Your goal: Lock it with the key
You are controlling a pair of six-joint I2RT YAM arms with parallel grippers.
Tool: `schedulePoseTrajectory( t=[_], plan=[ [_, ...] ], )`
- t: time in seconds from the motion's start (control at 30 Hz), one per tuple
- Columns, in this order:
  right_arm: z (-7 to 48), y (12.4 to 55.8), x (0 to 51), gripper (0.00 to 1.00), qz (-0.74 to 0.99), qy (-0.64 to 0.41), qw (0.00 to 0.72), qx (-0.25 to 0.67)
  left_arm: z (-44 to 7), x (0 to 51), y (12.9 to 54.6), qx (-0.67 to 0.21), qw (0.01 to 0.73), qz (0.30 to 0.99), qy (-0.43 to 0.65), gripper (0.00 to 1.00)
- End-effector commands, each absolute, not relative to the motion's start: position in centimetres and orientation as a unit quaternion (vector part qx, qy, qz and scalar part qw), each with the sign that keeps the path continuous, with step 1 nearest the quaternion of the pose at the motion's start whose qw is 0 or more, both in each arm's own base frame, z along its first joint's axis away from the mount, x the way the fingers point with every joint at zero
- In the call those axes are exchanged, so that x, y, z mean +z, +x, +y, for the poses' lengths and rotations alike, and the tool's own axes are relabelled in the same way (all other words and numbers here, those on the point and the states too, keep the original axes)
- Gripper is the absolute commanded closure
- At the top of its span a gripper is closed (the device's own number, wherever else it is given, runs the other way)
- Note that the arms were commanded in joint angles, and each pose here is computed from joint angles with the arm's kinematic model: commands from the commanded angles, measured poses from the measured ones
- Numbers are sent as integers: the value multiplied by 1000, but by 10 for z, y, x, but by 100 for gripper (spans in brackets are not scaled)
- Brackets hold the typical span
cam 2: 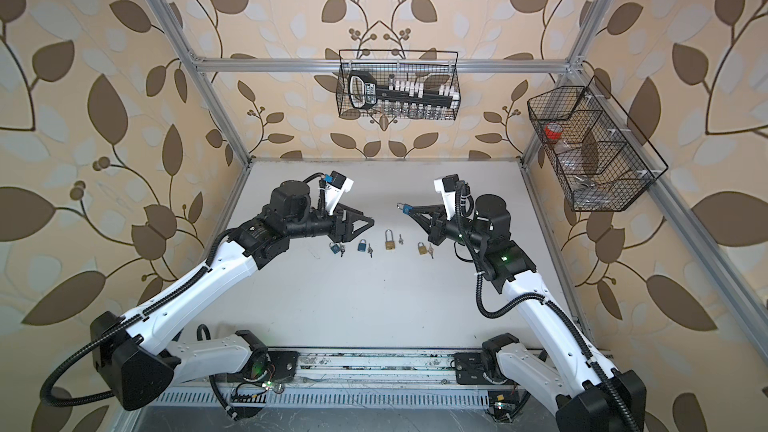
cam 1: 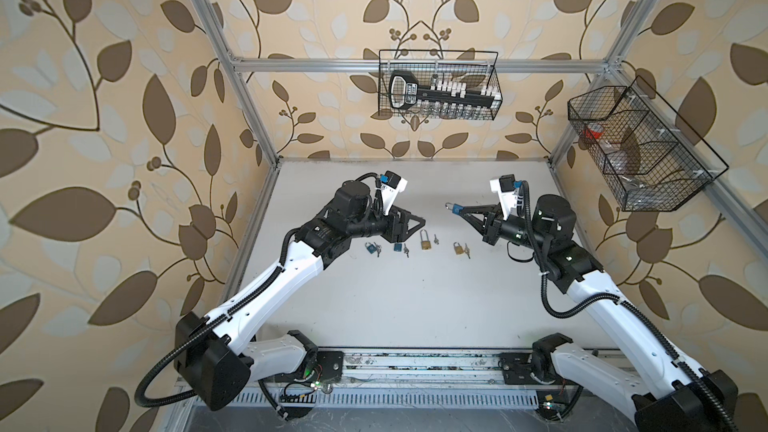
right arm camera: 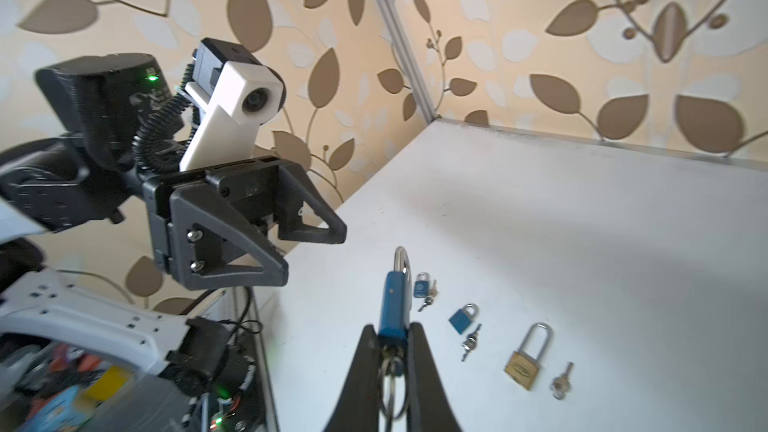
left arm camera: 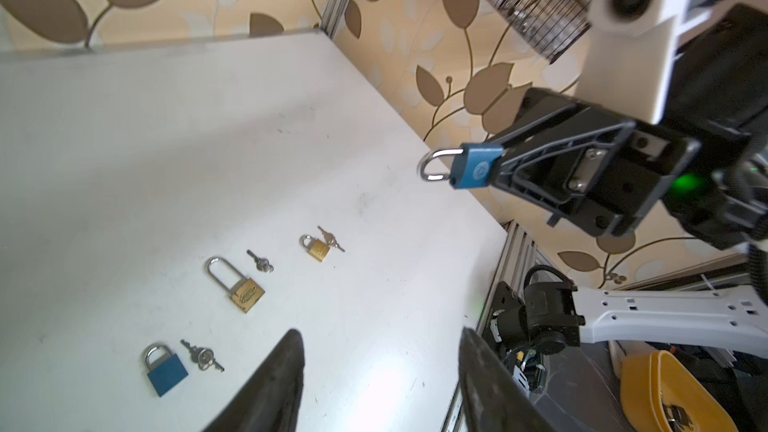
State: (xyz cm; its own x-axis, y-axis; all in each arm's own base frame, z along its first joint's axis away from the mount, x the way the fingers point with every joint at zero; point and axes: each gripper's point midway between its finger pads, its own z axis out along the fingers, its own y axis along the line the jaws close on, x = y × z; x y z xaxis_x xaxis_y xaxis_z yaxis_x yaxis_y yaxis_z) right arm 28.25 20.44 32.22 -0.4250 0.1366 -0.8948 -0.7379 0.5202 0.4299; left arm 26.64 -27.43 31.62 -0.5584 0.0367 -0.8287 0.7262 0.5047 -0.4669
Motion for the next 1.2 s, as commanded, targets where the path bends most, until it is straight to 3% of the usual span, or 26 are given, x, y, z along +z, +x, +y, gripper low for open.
schedulePoseTrajectory(
  t=[0.0,0.07,0.2,0.3,0.67,1.17],
  plan=[
    [224,251,352,100,648,-273,465,537,-271,373,248,-463,477,688,290,43],
    [227,242,362,100,629,-288,458,558,-273,389,231,-483,487,651,326,41],
    [232,222,380,100,596,-329,442,585,-273,401,215,-483,494,623,367,28],
    [235,215,386,100,588,-336,441,589,-273,406,208,-485,498,609,382,27],
    [247,202,393,100,575,-358,424,601,-282,404,207,-503,477,601,398,32],
    [251,202,392,100,579,-359,433,591,-287,411,191,-536,459,574,417,53]
  ],
)
